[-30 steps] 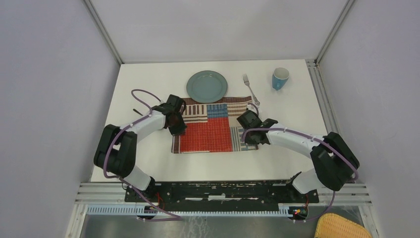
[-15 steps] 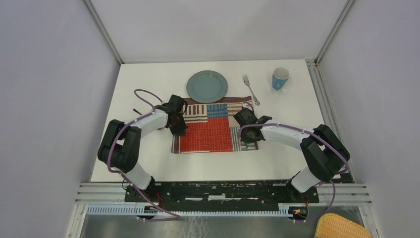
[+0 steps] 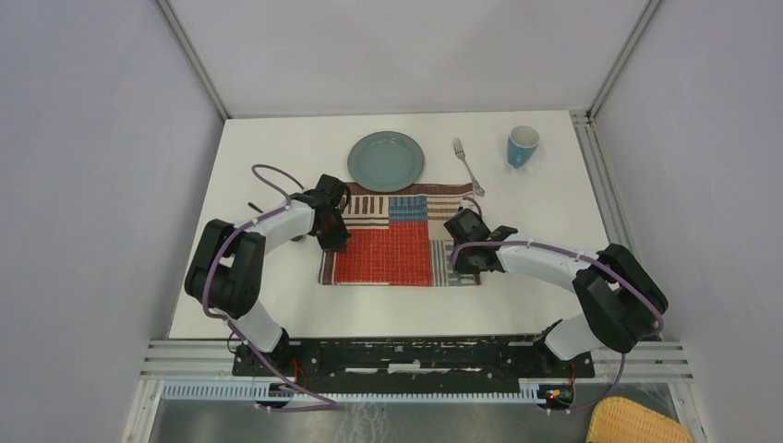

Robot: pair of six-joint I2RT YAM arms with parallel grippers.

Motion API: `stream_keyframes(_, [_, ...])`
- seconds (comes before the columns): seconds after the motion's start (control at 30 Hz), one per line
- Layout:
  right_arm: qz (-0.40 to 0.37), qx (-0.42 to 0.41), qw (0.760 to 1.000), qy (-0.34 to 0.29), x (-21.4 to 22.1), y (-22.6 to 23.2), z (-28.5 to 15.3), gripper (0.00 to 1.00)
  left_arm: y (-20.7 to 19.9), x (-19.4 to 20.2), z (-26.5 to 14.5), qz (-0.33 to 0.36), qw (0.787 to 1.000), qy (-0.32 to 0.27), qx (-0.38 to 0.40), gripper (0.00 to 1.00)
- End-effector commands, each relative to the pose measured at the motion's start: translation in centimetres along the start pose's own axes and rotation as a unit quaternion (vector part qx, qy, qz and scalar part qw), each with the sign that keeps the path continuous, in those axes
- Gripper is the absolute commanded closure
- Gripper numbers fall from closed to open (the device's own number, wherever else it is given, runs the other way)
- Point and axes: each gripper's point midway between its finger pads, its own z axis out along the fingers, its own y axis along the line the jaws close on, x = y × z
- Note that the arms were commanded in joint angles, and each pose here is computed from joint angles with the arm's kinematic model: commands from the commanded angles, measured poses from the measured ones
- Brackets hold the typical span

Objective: Set the dinner table for one person
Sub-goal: Adjust the napkin at the center of the board.

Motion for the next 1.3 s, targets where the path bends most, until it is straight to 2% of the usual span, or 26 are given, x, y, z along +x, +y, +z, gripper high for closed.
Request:
stream_keyframes(0.0, [-0.014,0.017,0.999,0.029,1.5,-0.9,0.7,1.00,-0.7,-0.6,0.7,-0.018,1.000,-0.009,0.003,0.98])
stream_keyframes(0.63, [-0.044,0.019,0.998,0.028,-0.3,0.5,2.2,1.00,-0.9,-0.8,-0.4,-0.017,1.000,-0.017,0.011,0.98])
stream_keyframes(1.27, [-0.062,0.028,0.997,0.032,-1.4,1.4,3.6,1.00,-1.7,-3.6,-3.6,0.000,0.997,-0.069,0.021,0.98])
